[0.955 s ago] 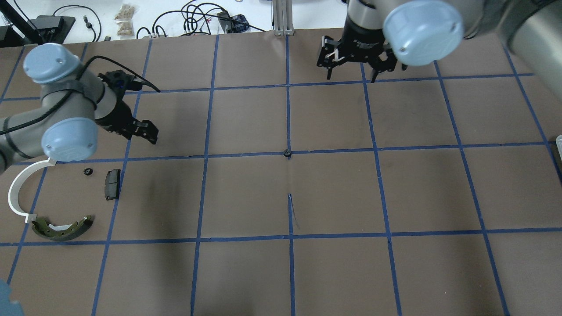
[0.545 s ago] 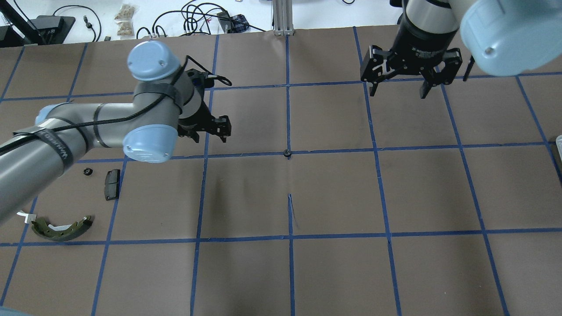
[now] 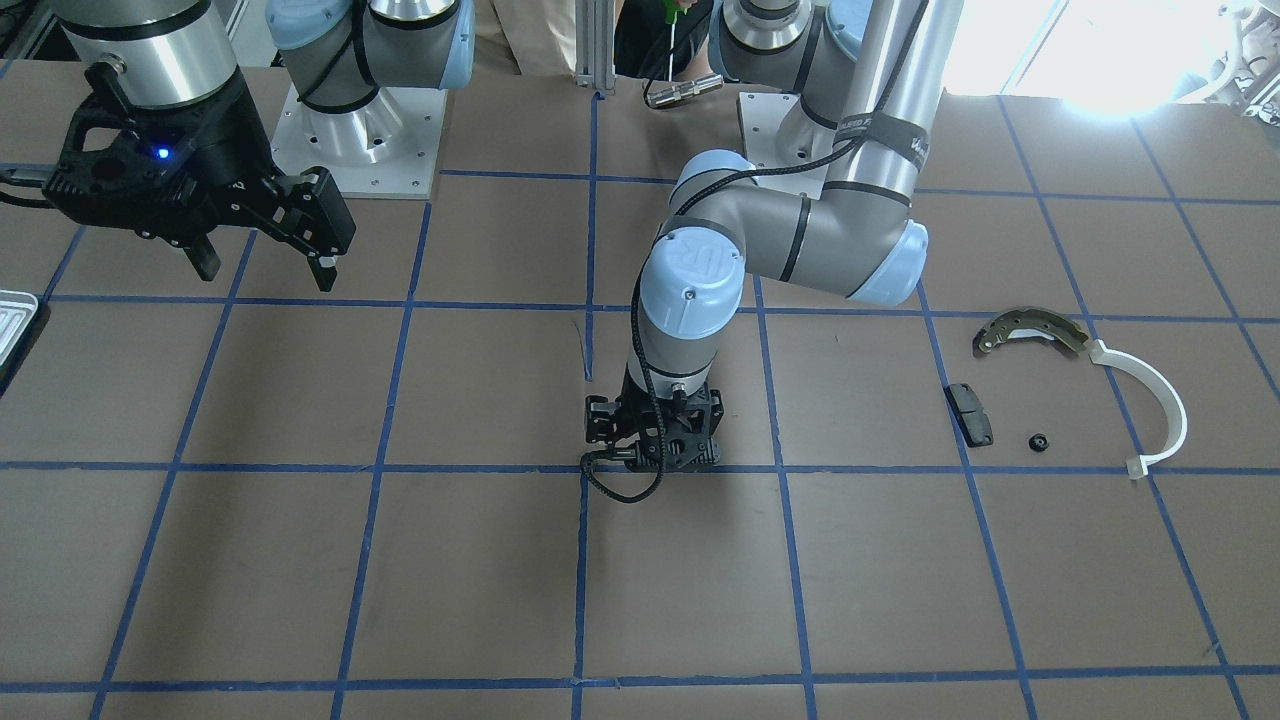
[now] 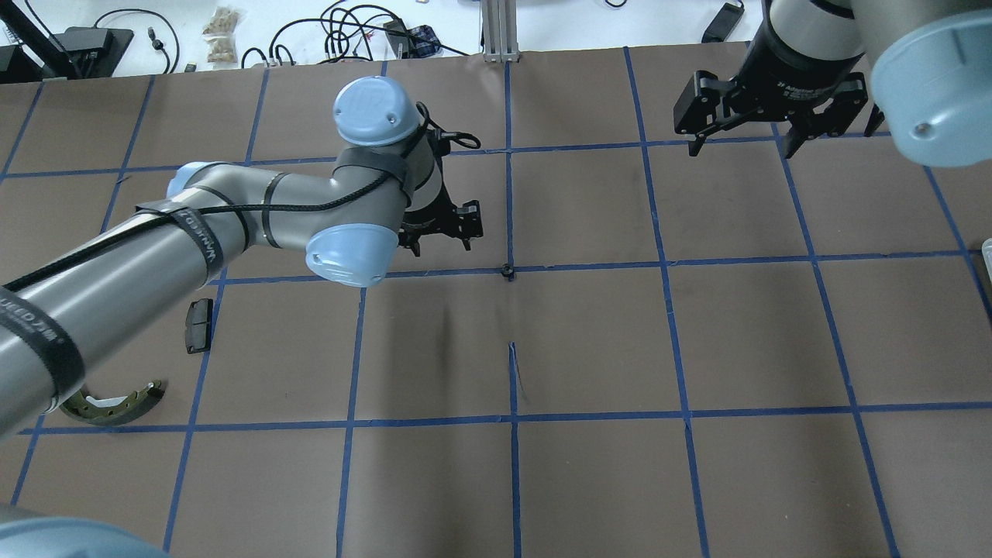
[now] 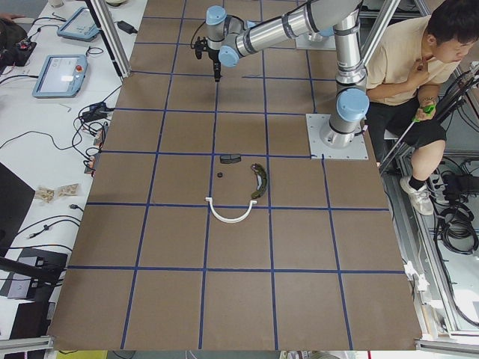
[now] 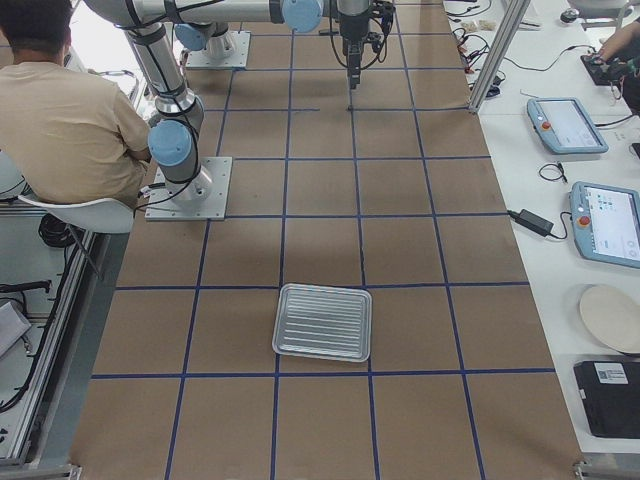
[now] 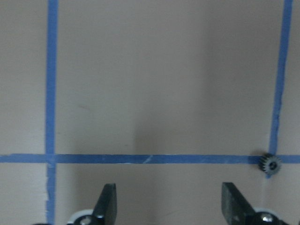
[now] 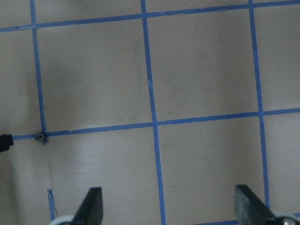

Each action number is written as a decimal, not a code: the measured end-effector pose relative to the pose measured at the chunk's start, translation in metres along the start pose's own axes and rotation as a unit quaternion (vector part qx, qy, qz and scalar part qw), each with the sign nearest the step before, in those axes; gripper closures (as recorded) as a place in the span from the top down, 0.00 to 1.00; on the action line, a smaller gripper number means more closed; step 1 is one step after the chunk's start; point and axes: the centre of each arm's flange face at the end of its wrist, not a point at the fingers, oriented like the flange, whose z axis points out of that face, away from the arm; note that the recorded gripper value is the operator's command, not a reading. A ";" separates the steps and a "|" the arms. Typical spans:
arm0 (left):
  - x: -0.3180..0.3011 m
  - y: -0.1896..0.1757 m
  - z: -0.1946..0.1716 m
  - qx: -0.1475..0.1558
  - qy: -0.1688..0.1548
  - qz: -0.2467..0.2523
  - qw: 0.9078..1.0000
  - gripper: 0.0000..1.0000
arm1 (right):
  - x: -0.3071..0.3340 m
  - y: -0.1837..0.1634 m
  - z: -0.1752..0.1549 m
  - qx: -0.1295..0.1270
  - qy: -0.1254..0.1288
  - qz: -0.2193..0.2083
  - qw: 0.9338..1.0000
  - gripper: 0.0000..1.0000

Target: Place bearing gear from tray to pile

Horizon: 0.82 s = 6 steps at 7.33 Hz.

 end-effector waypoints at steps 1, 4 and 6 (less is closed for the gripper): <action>0.014 0.003 0.015 -0.001 0.000 0.003 1.000 0.92 | 0.000 -0.002 0.000 -0.001 0.000 -0.002 1.000 1.00; 0.036 0.005 0.047 -0.002 -0.002 0.017 1.000 0.48 | -0.001 -0.006 -0.005 0.006 -0.001 -0.002 1.000 1.00; 0.039 0.004 0.054 -0.002 -0.003 0.019 1.000 0.11 | -0.001 -0.007 -0.008 0.009 -0.002 -0.002 1.000 1.00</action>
